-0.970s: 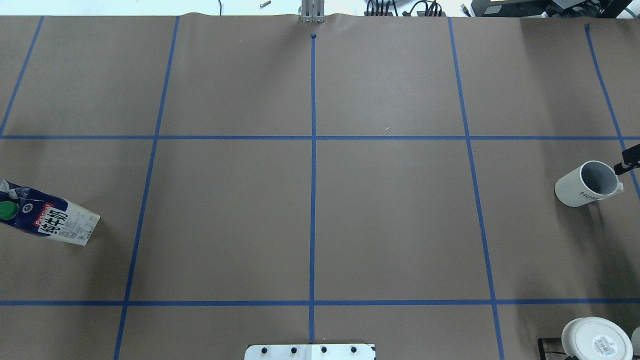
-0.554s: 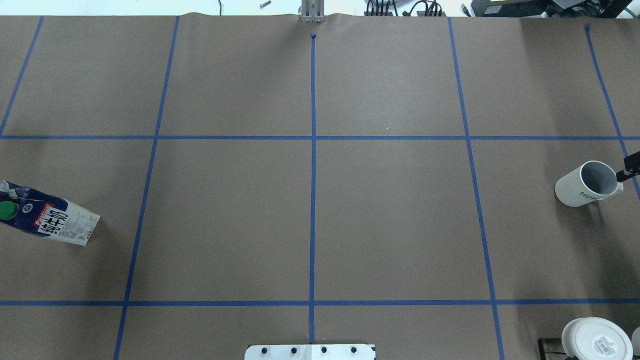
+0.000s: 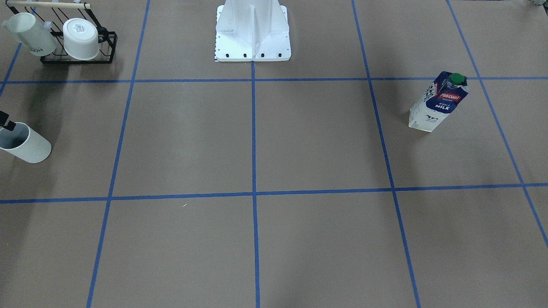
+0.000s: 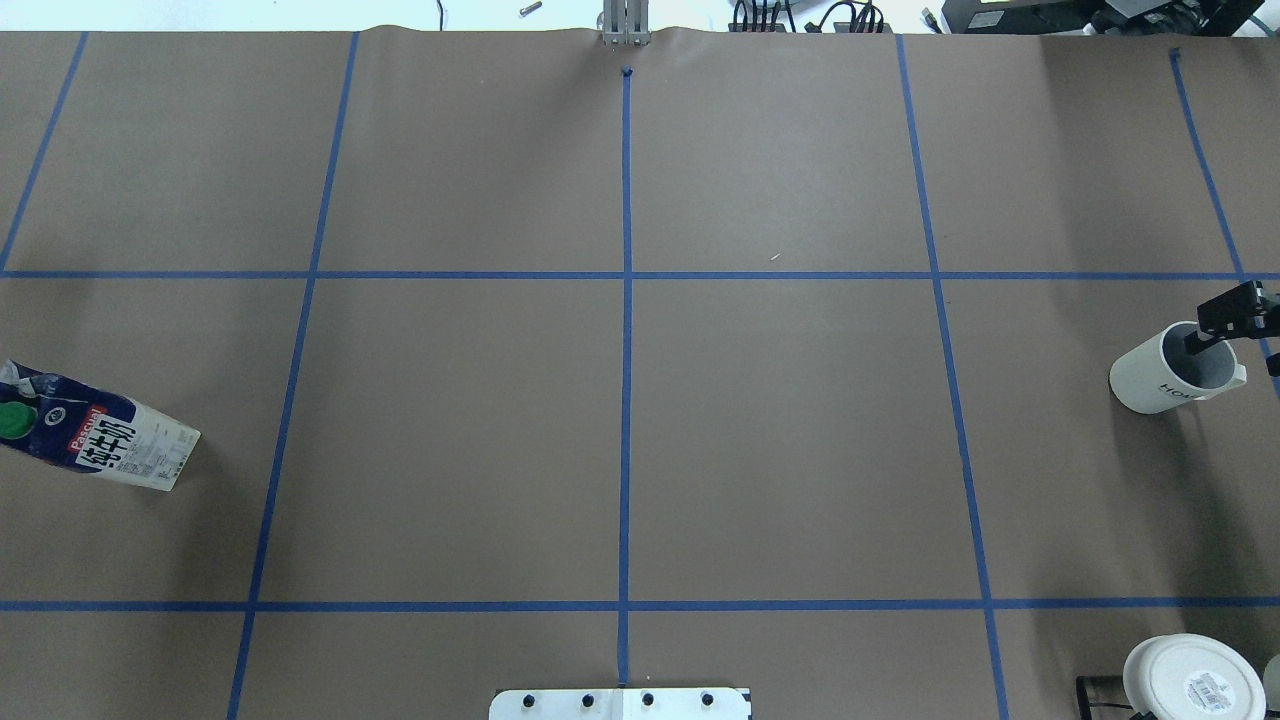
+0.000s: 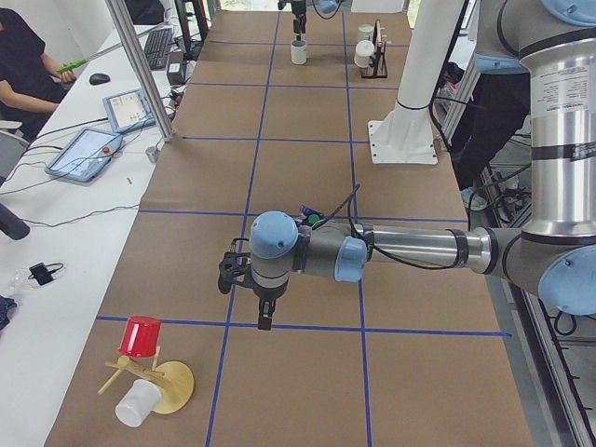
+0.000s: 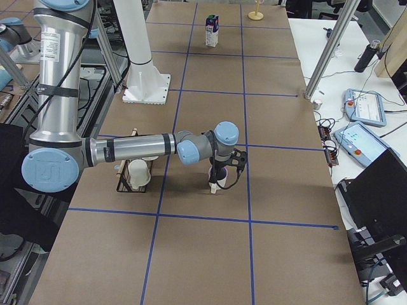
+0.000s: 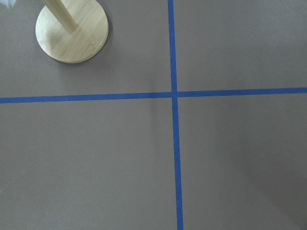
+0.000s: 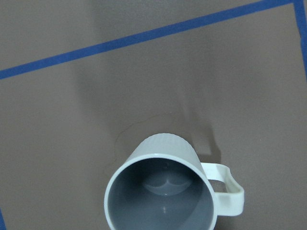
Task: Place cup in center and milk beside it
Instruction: 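Lower the right gripper onto the white mug and grasp it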
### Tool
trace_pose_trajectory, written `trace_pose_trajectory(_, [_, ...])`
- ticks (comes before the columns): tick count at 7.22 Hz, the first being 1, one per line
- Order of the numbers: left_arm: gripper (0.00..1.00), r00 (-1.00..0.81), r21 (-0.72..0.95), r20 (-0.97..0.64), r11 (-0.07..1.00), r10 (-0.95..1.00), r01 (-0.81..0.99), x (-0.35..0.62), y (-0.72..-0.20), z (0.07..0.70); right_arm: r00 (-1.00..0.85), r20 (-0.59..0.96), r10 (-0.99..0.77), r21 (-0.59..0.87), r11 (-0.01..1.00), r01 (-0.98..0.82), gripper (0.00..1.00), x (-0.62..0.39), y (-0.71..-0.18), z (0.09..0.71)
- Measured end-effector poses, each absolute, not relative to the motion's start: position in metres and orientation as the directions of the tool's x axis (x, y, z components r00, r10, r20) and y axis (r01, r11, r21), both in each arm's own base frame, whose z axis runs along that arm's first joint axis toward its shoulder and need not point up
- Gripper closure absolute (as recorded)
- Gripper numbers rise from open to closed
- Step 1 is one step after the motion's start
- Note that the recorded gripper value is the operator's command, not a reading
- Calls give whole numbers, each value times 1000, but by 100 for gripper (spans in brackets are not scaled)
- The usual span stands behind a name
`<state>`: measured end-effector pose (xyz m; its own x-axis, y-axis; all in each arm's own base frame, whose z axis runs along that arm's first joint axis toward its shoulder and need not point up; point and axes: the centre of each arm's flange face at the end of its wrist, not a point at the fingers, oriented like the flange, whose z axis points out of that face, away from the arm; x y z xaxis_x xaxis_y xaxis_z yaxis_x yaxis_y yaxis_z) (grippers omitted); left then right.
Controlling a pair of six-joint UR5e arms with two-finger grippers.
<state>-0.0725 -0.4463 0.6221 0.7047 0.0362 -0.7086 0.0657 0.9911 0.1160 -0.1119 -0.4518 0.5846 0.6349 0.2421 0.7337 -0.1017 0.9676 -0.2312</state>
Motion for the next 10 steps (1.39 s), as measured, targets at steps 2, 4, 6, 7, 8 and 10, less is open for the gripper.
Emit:
trace_pose_trajectory(2, [1, 705, 117, -708, 991, 37, 66, -73, -446, 621, 642, 719, 268, -262, 959, -107, 0, -115, -452, 596])
trace_pose_trajectory(4, [1, 705, 121, -708, 990, 40, 66, -73, -446, 620, 648, 707, 284, -282, 953, -109, 6, -115, -451, 608])
trace_pose_trajectory(6, [1, 705, 127, -708, 990, 44, 66, -73, -447, 617, 651, 701, 290, -291, 950, -110, 82, -116, -453, 614])
trace_pose_trajectory(7, [1, 702, 128, -711, 990, 46, 65, -72, -447, 615, 652, 700, 292, -293, 950, -111, 100, -116, -453, 615])
trace_pose_trajectory(8, [1, 691, 128, -721, 990, 48, 65, -71, -447, 615, 652, 700, 292, -292, 950, -111, 100, -116, -453, 615])
trace_pose_trajectory(10, [1, 665, 124, -745, 990, 51, 63, -69, -446, 613, 650, 702, 291, -289, 951, -113, 100, -115, -453, 613])
